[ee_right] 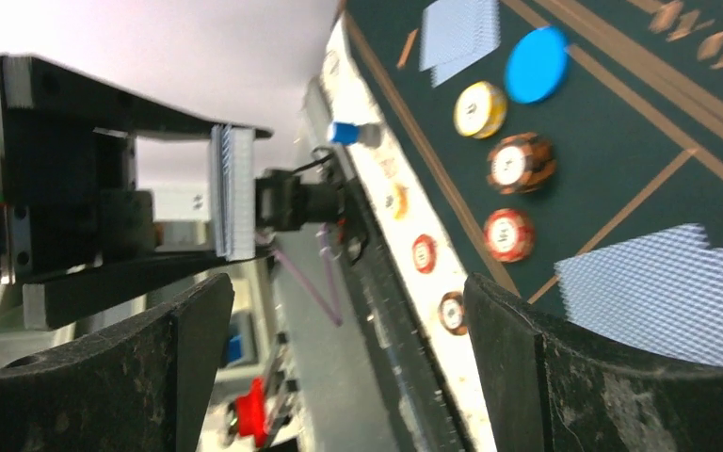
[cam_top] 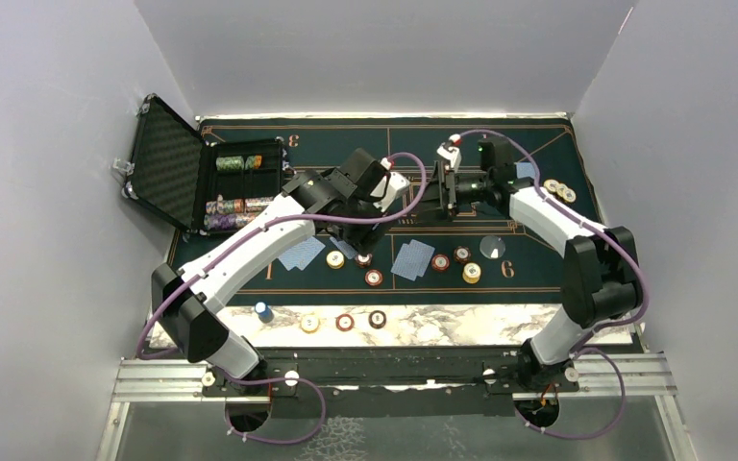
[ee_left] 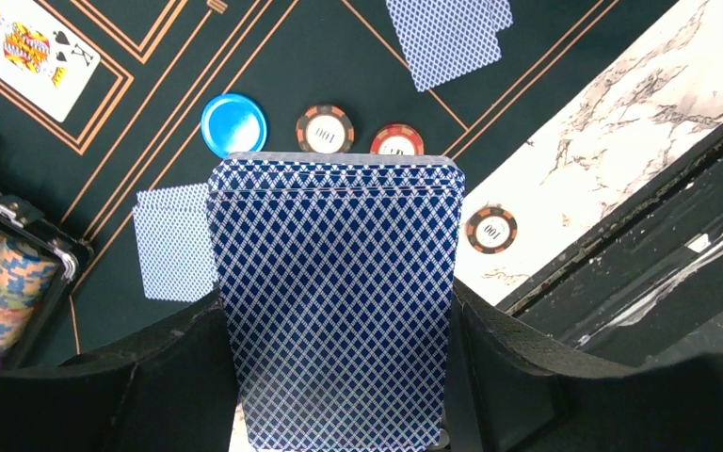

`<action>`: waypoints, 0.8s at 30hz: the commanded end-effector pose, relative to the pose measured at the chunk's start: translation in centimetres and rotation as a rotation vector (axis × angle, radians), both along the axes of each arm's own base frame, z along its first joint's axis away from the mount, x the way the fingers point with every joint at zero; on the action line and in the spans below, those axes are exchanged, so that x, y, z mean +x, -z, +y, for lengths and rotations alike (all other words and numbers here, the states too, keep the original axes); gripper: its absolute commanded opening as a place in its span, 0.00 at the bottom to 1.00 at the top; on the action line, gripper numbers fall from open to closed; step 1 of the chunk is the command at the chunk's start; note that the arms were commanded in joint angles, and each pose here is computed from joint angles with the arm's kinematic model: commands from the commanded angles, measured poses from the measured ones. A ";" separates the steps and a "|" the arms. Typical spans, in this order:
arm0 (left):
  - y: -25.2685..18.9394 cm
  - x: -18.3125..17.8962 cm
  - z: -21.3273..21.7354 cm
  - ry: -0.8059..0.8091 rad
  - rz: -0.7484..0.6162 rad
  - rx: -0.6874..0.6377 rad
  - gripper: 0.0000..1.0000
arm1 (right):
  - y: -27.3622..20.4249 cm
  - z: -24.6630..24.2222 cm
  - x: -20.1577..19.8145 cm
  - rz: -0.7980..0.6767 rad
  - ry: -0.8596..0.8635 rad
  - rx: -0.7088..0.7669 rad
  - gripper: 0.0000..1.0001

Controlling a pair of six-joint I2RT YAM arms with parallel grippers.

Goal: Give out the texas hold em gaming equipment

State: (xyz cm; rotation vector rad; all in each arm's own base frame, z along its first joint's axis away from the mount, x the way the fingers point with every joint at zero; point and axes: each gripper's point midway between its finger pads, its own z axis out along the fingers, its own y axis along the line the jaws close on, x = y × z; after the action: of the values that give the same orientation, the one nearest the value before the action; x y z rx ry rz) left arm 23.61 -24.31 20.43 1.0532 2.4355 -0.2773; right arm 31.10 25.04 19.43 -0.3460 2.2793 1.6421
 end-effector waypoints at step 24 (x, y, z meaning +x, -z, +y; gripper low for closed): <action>-1.9 -0.4 -2.9 0.119 -0.071 -0.095 0.00 | 0.4 8.0 -4.8 0.065 -0.270 0.025 0.87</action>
State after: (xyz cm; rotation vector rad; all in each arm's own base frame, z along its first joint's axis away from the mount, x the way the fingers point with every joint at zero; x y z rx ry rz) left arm 23.14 -26.12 20.67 1.1636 2.3457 -0.3302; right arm 24.71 33.23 20.09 -0.6265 2.2977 1.9939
